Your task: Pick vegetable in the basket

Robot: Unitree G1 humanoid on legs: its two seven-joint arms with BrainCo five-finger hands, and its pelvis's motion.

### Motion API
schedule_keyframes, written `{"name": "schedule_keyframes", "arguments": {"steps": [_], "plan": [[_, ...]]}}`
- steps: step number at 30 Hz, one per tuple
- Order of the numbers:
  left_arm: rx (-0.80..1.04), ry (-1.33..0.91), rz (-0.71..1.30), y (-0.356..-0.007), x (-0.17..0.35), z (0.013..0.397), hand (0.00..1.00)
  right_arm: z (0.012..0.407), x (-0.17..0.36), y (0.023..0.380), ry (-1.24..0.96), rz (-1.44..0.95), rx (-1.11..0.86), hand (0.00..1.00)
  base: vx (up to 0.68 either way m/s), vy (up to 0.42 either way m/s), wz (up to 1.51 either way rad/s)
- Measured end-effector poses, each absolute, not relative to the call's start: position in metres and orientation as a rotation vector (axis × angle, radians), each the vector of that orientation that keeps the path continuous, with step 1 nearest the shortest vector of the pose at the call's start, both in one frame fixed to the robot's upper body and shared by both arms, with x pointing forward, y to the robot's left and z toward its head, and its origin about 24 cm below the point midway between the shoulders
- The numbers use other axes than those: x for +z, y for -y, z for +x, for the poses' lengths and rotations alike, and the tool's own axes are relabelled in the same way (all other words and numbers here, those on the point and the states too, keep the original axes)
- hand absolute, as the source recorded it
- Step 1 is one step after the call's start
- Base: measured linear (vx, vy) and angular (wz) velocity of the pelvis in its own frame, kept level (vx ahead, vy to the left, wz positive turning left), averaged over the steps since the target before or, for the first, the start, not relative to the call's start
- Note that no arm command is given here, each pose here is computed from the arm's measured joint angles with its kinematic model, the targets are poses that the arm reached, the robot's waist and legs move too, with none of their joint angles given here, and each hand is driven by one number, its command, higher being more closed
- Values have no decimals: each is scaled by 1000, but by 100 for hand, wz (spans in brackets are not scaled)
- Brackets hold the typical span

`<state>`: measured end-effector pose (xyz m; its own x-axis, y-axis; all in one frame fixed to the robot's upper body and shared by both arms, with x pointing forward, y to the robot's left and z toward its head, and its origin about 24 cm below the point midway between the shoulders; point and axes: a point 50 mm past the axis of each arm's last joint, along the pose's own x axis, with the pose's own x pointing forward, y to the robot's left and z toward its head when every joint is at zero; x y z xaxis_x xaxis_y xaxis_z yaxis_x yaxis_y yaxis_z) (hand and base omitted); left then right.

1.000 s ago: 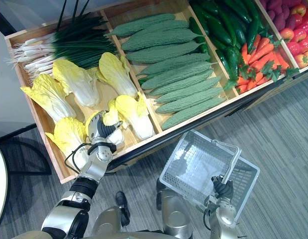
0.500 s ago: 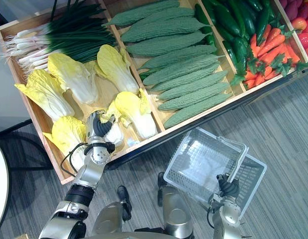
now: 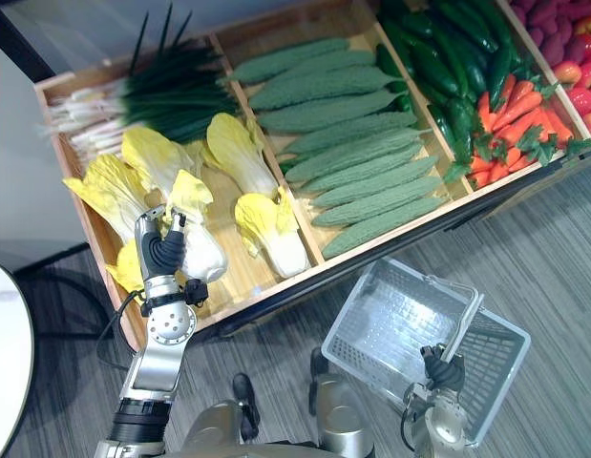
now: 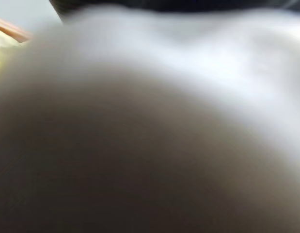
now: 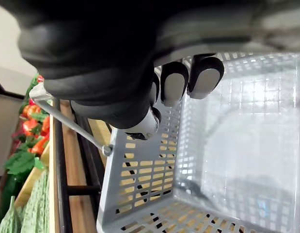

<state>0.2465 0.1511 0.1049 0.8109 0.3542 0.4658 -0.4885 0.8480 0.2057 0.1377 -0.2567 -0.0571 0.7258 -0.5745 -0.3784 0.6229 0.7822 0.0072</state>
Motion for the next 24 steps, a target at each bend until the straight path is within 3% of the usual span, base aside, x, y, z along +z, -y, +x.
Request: {"name": "schedule_keyframes", "arguments": {"steps": [7,14,20,24], "plan": [[345,466,82,-132,111,238,100,149,-40,255,-293,99,-635,100,-39,20,-70],[218,507,33,-110,121,240,100,182,7,250,-63,89,-596,100,-30,58,-145],[130,535,13,-97,129,253,100,215,17,213,-19,91,-395,100,134,-121,-144],[52,432,-7,-85,109,260,100,226,20,200,-18,51,-279,100,191,-99,-116]]}}
